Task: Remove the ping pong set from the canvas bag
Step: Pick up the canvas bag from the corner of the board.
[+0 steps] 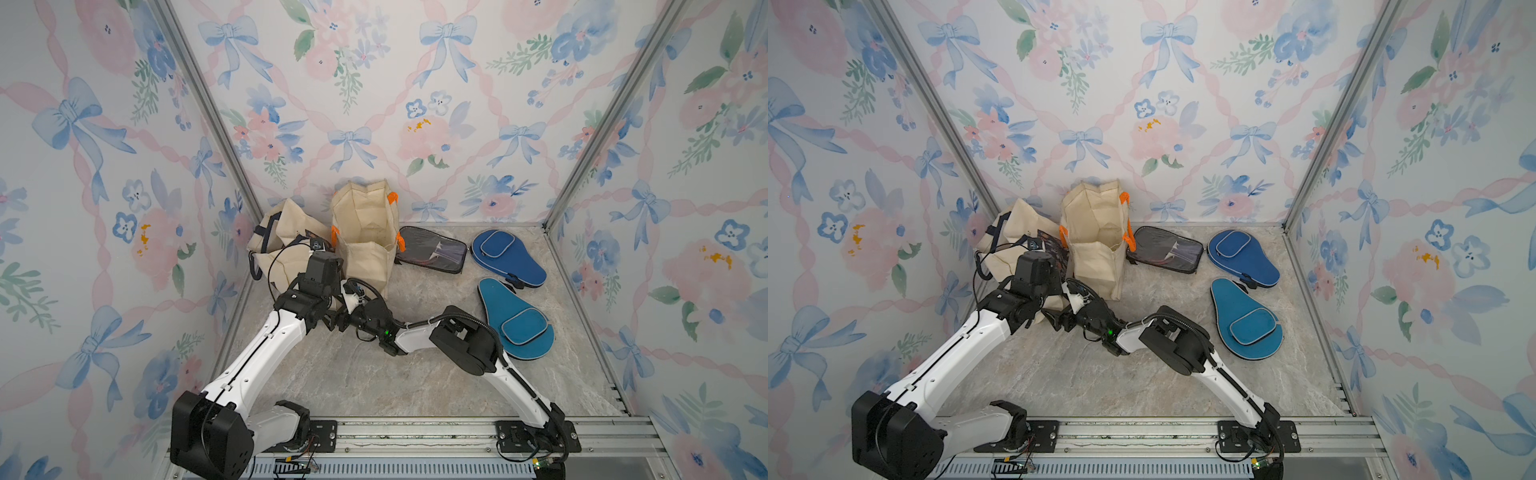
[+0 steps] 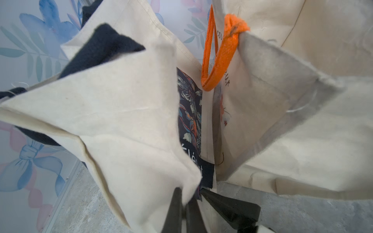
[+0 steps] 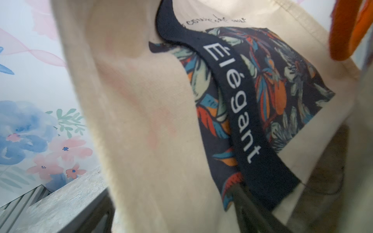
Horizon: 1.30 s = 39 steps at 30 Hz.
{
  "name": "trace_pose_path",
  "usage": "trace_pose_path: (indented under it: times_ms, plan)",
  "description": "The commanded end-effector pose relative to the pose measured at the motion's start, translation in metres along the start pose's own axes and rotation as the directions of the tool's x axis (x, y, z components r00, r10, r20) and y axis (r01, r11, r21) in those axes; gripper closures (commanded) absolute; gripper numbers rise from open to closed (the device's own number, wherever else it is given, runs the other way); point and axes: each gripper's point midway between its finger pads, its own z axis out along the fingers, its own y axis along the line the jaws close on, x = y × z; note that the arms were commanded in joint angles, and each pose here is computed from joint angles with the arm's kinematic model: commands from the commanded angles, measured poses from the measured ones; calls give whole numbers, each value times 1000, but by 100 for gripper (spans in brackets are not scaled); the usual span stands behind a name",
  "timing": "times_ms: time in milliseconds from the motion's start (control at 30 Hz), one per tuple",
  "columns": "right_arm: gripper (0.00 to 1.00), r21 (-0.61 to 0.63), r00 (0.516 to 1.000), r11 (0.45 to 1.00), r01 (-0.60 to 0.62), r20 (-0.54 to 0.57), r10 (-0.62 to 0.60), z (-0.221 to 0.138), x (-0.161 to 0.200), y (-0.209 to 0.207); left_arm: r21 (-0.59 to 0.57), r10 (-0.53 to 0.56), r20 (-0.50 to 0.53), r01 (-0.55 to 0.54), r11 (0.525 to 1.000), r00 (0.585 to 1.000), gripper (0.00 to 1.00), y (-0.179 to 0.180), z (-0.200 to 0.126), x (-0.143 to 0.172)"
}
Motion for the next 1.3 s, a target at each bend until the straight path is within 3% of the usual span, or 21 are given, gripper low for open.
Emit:
trace_pose_path:
  times_ms: [0, 100, 267, 500, 633, 733, 767, 933, 1033, 1167, 1267]
  plan:
    - [28, 2, 990, 997, -81, -117, 81, -10, 57, -7, 121, -131, 180, 110, 987, 975, 100, -15, -25, -53]
    - [40, 10, 990, 995, -99, -104, 100, -12, 57, -11, 123, -134, 185, 113, 986, 974, 100, -15, -27, -55]
    - [50, 17, 988, 995, -95, -117, 97, -24, 63, -19, 134, -145, 186, 121, 984, 972, 100, -17, -28, -57]
    - [86, 4, 991, 996, -92, -102, 92, -26, 61, -17, 150, -155, 178, 129, 980, 972, 100, -23, -25, -60]
    - [100, 8, 991, 996, -93, -96, 93, -26, 62, -18, 155, -160, 190, 132, 979, 969, 100, -24, -28, -67]
    - [100, 15, 991, 996, -88, -99, 89, -27, 64, -20, 156, -171, 214, 139, 978, 962, 100, -22, -34, -78]
    - [100, 17, 991, 996, -88, -97, 89, -27, 64, -21, 155, -174, 225, 141, 978, 959, 94, -21, -37, -83]
    - [100, 20, 992, 997, -78, -96, 80, -28, 65, -22, 171, -185, 287, 140, 975, 940, 44, -19, -55, -117]
    - [100, 26, 993, 997, -69, -97, 71, -28, 66, -24, 179, -189, 324, 137, 974, 927, 33, -18, -67, -141]
    - [100, 37, 993, 997, -62, -98, 65, -29, 69, -26, 161, -195, 374, 143, 976, 907, 29, -10, -79, -176]
    - [100, 52, 992, 996, -73, -98, 78, -30, 71, -32, 109, -195, 372, 166, 980, 908, 26, 6, -70, -192]
